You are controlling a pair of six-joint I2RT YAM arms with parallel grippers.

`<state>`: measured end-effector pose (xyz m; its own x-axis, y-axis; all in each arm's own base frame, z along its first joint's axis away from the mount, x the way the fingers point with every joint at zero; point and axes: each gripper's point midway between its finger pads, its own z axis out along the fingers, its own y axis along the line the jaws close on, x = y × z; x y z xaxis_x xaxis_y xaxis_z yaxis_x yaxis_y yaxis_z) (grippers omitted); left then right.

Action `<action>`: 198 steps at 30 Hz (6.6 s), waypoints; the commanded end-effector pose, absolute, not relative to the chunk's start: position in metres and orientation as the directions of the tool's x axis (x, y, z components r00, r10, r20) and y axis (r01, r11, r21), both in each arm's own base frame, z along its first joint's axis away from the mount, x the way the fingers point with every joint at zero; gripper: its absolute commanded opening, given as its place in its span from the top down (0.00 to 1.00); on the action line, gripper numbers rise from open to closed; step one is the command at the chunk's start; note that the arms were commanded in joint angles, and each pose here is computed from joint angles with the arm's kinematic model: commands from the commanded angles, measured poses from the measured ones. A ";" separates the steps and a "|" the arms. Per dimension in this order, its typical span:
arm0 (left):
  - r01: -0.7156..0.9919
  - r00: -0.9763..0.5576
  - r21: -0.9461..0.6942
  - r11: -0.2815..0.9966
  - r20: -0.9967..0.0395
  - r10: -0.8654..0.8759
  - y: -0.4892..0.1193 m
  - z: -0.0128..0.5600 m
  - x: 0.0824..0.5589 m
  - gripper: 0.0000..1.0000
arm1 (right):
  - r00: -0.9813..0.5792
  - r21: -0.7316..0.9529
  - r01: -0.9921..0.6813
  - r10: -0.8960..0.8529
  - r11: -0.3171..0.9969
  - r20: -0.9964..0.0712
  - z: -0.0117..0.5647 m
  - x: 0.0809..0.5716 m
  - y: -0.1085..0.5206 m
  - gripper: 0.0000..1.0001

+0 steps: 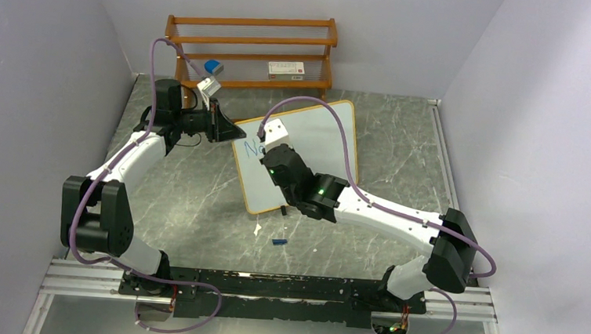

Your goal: Write a sentence on the whiteboard

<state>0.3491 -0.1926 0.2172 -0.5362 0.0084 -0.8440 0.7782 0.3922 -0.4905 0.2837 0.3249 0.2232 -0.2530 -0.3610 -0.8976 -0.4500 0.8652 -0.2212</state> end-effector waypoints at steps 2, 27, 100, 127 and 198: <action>0.749 -0.571 -0.462 0.475 -0.813 0.110 -0.192 0.163 0.348 0.95 | -0.232 -0.206 -0.406 -0.319 0.890 -0.919 0.237 0.295 0.325 1.00; 0.748 -0.572 -0.460 0.479 -0.813 0.112 -0.192 0.163 0.348 0.95 | -0.265 -0.208 -0.413 -0.336 0.887 -0.904 0.228 0.292 0.319 1.00; 0.745 -0.578 -0.462 0.482 -0.807 0.119 -0.192 0.160 0.348 0.95 | -0.234 -0.185 -0.394 -0.293 0.900 -0.927 0.243 0.302 0.314 1.00; 0.736 -0.584 -0.458 0.499 -0.802 0.125 -0.190 0.157 0.350 0.95 | -0.300 -0.104 -0.397 -0.235 0.912 -0.925 0.235 0.308 0.272 1.00; 0.734 -0.588 -0.461 0.500 -0.799 0.126 -0.190 0.155 0.351 0.95 | -0.298 -0.080 -0.403 -0.214 0.912 -0.931 0.236 0.309 0.278 1.00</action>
